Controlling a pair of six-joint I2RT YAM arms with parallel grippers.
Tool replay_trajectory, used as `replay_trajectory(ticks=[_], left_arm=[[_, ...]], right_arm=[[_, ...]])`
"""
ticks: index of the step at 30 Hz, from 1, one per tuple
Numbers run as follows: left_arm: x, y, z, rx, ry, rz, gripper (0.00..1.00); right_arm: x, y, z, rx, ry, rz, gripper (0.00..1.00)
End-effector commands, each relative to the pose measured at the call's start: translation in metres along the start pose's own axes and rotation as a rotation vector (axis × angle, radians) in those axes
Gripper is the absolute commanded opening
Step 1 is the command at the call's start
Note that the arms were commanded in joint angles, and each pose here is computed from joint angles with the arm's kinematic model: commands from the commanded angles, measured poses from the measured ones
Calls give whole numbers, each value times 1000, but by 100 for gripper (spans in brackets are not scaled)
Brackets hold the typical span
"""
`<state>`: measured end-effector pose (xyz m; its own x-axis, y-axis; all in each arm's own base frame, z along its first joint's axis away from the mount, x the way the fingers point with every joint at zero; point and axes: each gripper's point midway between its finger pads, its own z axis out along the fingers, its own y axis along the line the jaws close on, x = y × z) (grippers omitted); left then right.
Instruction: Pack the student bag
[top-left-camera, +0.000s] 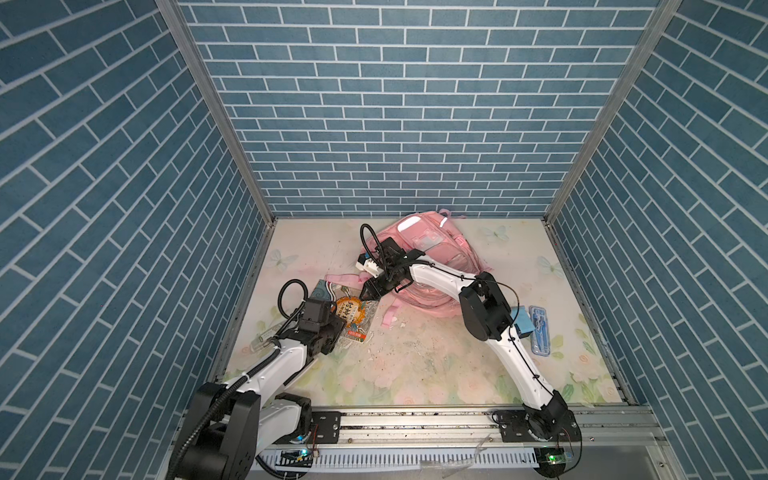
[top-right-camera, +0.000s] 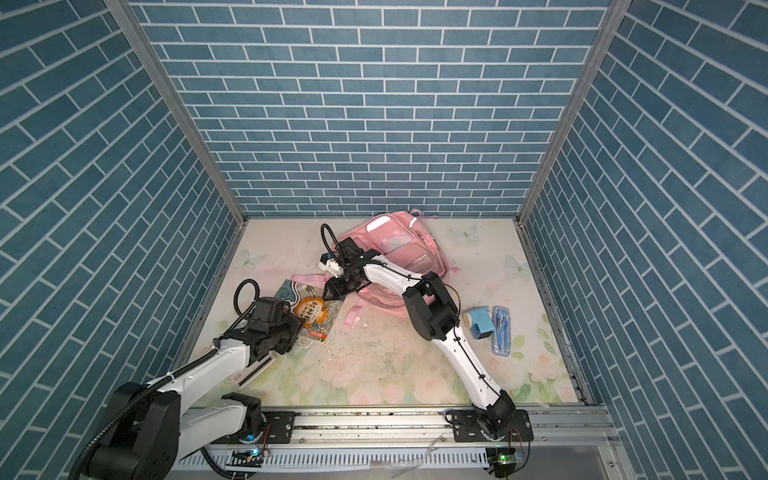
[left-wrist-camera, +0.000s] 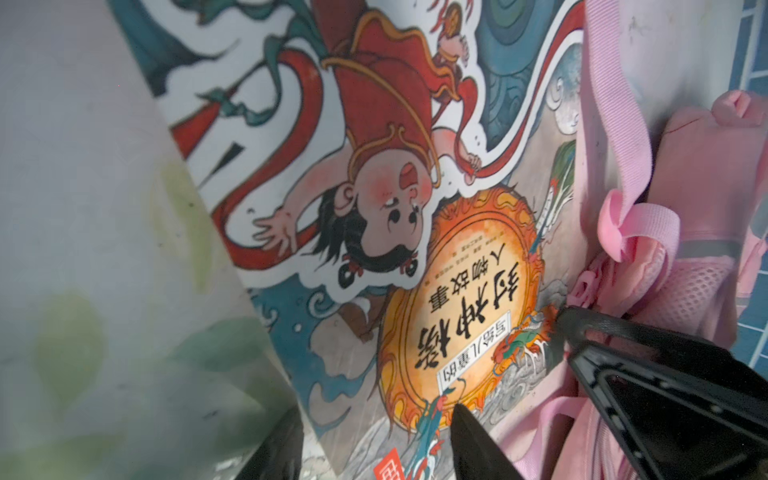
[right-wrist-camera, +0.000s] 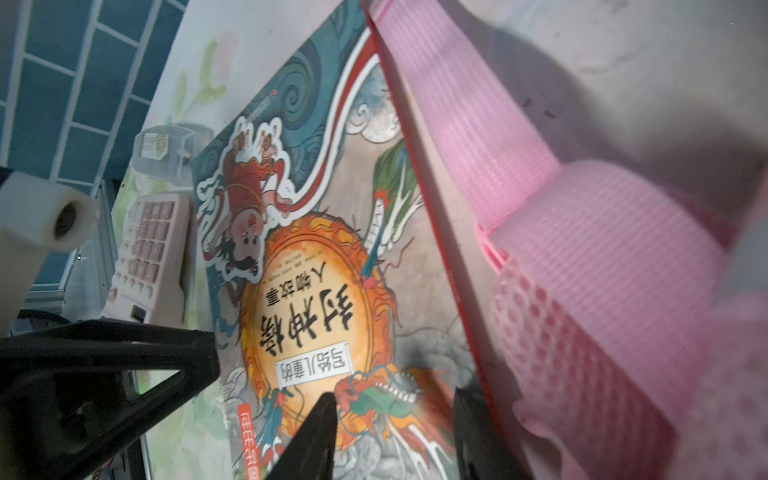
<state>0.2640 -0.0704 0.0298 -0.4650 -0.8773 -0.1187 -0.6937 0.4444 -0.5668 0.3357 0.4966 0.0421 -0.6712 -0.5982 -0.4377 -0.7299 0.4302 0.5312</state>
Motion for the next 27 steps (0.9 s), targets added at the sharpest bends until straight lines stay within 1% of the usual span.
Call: replay_trajectory(ticks=[1,3,6,9,11,15,18,22,27], left_arm=[[3,36,8,-111,4,-11,58],[3,39,10,-119,7,-9,58],[4,43,12,-128,13,-9,57],[5,45,14,-140,20,0,56],[6,48,17,-150,29,3,55],[8,49,20,-153,50,5,54],[11,47,22,-141,70,9,52],[14,48,24,-143,93,12,49],[20,49,28,-137,121,10,45]], right_arm=[[16,-42,-2,87,61,118,49],[15,-50,-3,103,51,139,50],[15,-58,-1,138,56,137,53],[16,-67,-3,199,63,109,54],[15,-65,-5,196,56,89,54],[17,-61,0,156,67,75,55],[27,-53,5,88,118,64,54],[43,-49,10,40,174,78,53],[46,-42,10,5,186,87,52]])
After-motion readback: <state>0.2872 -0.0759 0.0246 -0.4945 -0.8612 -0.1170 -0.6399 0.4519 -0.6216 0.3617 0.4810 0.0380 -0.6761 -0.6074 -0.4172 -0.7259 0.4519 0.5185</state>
